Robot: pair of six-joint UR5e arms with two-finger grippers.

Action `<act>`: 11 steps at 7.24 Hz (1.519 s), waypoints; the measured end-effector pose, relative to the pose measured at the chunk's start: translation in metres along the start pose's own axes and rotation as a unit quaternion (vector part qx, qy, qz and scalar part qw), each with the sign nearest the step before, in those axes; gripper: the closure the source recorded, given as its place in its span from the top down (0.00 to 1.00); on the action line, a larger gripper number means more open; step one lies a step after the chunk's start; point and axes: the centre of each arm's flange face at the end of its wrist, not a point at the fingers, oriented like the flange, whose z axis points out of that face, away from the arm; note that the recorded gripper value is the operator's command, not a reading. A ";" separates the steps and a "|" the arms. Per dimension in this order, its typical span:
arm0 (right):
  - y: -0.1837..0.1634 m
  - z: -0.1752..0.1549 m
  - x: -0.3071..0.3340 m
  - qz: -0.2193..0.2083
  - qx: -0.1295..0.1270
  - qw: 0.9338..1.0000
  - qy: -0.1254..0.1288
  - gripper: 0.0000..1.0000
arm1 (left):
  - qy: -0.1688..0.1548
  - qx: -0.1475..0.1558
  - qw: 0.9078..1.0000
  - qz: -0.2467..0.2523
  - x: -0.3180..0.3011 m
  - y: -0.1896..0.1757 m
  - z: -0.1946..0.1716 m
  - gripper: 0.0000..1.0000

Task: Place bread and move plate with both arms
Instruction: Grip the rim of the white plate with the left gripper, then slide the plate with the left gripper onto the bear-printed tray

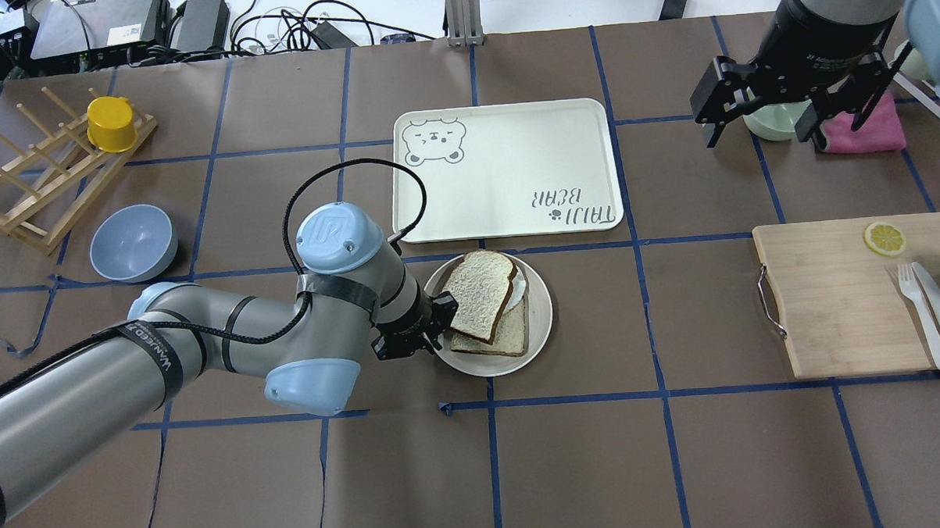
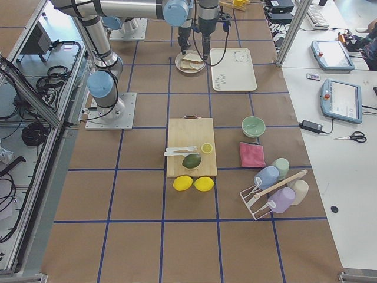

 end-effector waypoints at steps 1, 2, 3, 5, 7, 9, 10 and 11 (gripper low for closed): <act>0.000 0.000 0.000 0.000 0.000 1.000 0.000 1.00 | 0.005 0.005 1.000 0.005 0.000 0.000 -0.006 0.00; 0.000 0.000 0.000 0.000 0.000 1.000 -0.001 1.00 | 0.008 0.007 1.000 0.009 0.000 0.001 -0.010 0.00; 0.000 0.000 0.000 0.000 0.000 1.000 -0.001 1.00 | 0.011 0.010 1.000 0.013 0.000 0.001 -0.014 0.00; -0.001 0.001 0.000 0.000 -0.001 1.000 -0.002 1.00 | 0.029 0.016 0.999 0.020 0.003 0.001 -0.028 0.00; -0.003 0.004 0.000 0.001 -0.004 1.000 -0.002 1.00 | 0.043 0.021 0.999 0.024 0.005 0.003 -0.041 0.00; -0.004 0.006 0.000 0.002 -0.005 1.000 -0.003 1.00 | 0.053 0.029 0.998 0.024 0.008 0.002 -0.053 0.00; -0.004 0.006 0.000 0.002 -0.005 1.000 -0.003 1.00 | 0.062 0.039 0.997 0.022 0.013 -0.004 -0.066 0.00; -0.004 0.006 0.000 0.002 -0.005 1.000 -0.003 1.00 | 0.071 0.049 0.996 0.014 0.024 -0.012 -0.081 0.00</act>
